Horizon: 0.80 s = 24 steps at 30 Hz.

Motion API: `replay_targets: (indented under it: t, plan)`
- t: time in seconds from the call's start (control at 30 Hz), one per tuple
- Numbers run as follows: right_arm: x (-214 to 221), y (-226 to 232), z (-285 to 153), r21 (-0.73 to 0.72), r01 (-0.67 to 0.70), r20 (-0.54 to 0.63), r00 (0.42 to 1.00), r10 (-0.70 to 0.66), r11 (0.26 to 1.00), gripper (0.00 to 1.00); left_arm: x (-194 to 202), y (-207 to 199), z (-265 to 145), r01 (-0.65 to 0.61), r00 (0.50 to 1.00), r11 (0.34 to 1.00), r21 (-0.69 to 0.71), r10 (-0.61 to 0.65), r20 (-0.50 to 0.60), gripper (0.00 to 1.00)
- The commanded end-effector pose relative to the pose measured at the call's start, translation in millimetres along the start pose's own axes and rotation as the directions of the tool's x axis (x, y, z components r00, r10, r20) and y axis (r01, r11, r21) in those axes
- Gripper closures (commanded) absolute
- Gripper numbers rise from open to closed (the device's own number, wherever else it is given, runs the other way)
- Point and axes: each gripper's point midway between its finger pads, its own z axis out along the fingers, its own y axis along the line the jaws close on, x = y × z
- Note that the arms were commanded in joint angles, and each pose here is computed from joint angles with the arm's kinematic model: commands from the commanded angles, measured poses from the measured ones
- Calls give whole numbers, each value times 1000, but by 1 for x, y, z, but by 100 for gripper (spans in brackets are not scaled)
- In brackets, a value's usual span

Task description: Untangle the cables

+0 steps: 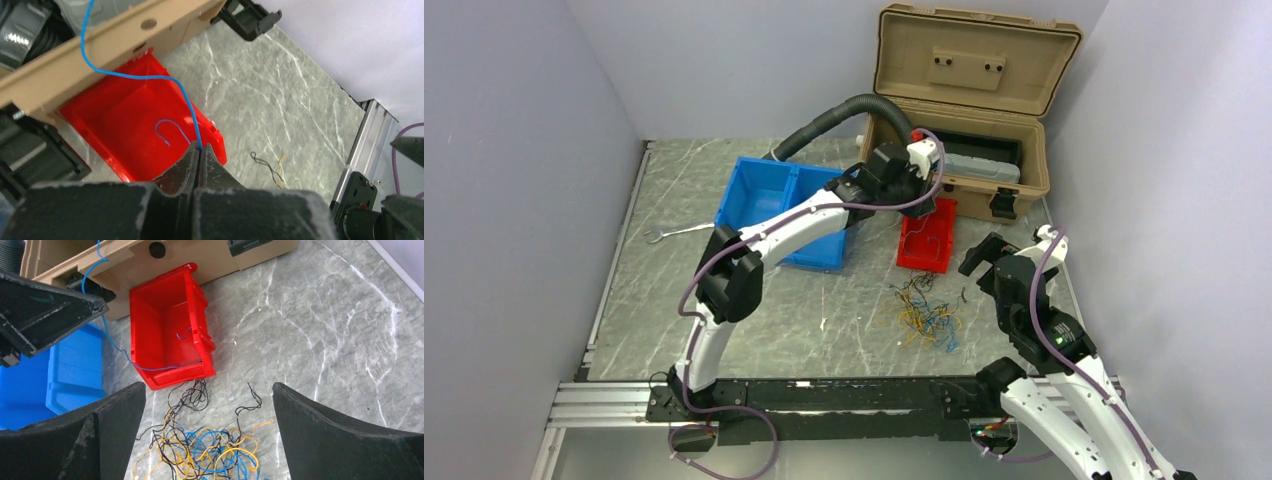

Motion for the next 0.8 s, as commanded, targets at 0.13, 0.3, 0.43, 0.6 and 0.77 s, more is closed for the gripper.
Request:
replay_targets:
  t: [0.13,0.3,0.43,0.6,0.77]
  plan:
    - [-12,11,-1,-31,1,17,1000,0,1000,1,19,11,0,-79,980,996,-39,70,-187,100]
    - [-16,16,-5,-59,-25,25,999,27,998,2,68,24,-13,-83,950,995,-56,62,-307,100]
    - [-16,19,-4,-60,-26,14,1000,27,998,2,99,25,-15,-76,910,997,-24,60,-411,100]
    - [-11,21,-1,-64,-26,0,1000,26,998,1,108,35,-7,-91,892,995,-51,58,-449,100]
    - [-13,22,1,-57,-11,-5,1000,11,998,1,97,38,-4,-103,893,992,-75,58,-447,91]
